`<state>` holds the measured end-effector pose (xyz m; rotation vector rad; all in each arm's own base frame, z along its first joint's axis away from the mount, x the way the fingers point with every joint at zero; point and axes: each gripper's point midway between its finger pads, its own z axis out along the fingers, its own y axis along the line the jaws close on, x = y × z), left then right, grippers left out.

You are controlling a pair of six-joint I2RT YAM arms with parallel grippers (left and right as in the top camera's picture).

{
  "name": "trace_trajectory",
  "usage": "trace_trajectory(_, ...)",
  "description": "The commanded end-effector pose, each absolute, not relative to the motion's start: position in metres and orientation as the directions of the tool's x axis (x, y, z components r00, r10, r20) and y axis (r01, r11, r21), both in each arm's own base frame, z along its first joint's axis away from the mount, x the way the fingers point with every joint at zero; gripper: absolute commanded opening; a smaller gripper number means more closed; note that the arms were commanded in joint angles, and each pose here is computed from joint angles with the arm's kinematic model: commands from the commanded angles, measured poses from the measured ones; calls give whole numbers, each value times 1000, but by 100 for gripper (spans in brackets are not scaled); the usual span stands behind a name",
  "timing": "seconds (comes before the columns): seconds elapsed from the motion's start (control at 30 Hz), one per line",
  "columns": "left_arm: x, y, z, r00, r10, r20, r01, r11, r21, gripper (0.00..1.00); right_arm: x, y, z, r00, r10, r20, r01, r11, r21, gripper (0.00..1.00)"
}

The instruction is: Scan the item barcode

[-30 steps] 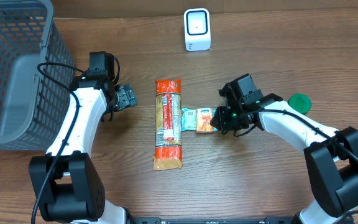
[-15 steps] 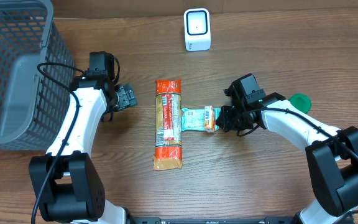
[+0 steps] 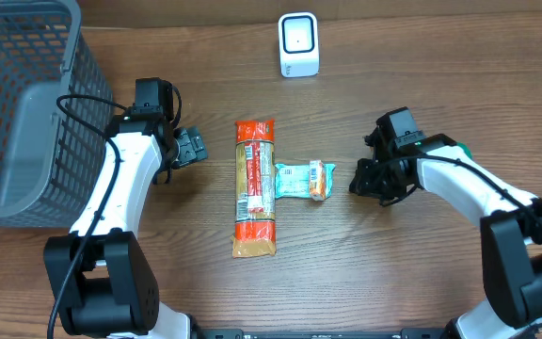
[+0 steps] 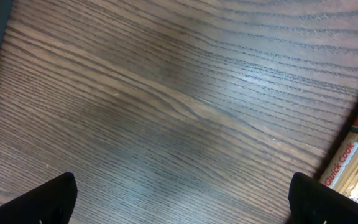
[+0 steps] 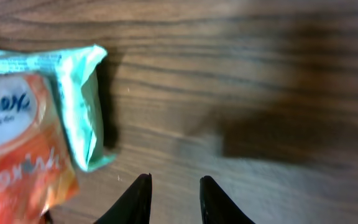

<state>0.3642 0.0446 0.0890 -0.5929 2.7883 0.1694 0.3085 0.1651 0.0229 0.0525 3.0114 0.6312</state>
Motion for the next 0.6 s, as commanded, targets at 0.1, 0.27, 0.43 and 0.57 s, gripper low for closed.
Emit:
trace_trajectory(0.1,368,44,99,-871,-366,-327,-402,915,47,100,300,161,39,-999,33,-41,15,921,389,31)
trace_trajectory(0.27,368,44,99,-871,-366,-327,-402,915,47,100,289,154,44,-999,-30,-40,-43,931,361,31)
trace_trajectory(0.43,368,44,99,-871,-366,-327,-402,915,47,100,293,160,85,-988,-27,-154,-89,906,414,38)
trace_trajectory(0.57,368,44,99,-871,-366,-327,-402,915,47,100,292,172,113,-977,-37,-210,-134,871,472,43)
